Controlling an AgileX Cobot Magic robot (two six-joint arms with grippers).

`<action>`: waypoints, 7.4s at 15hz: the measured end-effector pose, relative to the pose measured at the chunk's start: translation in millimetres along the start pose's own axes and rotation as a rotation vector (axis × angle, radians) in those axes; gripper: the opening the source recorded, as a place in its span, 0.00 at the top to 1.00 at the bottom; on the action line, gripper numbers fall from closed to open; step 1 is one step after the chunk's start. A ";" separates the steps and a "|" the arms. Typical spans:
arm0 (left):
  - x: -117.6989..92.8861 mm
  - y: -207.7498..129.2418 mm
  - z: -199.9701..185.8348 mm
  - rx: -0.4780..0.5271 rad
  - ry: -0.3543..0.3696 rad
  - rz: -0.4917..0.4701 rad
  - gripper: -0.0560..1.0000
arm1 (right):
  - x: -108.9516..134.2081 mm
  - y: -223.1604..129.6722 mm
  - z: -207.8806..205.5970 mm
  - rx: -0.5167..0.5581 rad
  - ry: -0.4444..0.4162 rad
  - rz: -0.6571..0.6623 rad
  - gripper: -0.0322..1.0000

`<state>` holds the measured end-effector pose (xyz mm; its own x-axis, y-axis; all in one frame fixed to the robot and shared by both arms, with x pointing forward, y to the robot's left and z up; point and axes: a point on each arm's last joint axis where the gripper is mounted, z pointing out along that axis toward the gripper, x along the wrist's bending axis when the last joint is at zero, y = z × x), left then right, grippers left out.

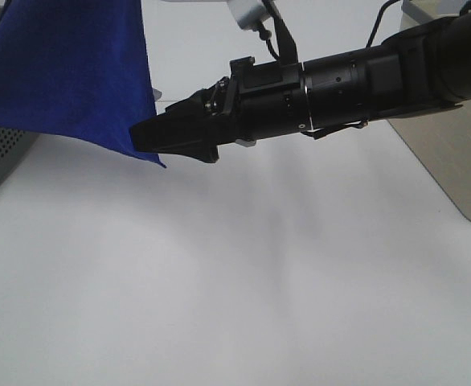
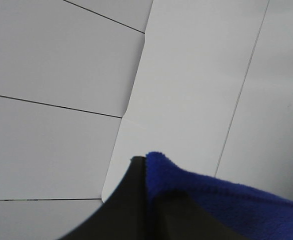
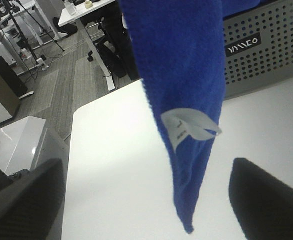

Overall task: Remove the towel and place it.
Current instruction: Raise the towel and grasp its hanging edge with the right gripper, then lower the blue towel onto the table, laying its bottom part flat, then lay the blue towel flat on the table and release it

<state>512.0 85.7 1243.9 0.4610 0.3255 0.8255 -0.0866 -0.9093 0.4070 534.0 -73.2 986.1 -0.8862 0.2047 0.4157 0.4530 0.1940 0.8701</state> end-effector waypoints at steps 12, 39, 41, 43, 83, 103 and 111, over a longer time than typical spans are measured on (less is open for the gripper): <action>0.3 6.7 -0.2 -0.074 0.001 -0.069 0.95 | -16.9 -12.1 26.3 0.035 0.030 0.024 0.45; -1.1 7.0 -0.2 -0.076 -0.024 -0.306 0.95 | 53.9 109.7 -87.5 0.530 -0.684 0.158 0.95; 4.2 8.5 -0.5 -0.100 0.034 -0.269 0.95 | 60.7 145.1 -112.0 0.501 -0.873 0.068 0.95; 10.6 7.4 -1.0 -0.095 0.106 -0.238 0.95 | 69.6 168.2 -126.7 0.455 -0.958 0.002 0.95; 122.5 -79.5 154.8 -0.463 0.611 -0.131 0.95 | -32.8 271.5 -122.1 -0.404 -1.198 -0.633 0.95; 50.3 -56.2 96.5 0.291 -0.102 -0.703 0.95 | 18.3 203.0 -133.4 0.309 -0.915 0.194 0.95; 28.9 -60.4 28.2 0.264 -0.311 -0.785 0.95 | 73.0 179.3 -154.9 0.367 -0.825 0.272 0.95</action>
<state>555.4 142.7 1232.1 0.5249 0.8305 0.1866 0.5445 -0.4961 0.6763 535.4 -172.0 1213.5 -0.4597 0.8751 0.1515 0.7612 0.3004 0.5747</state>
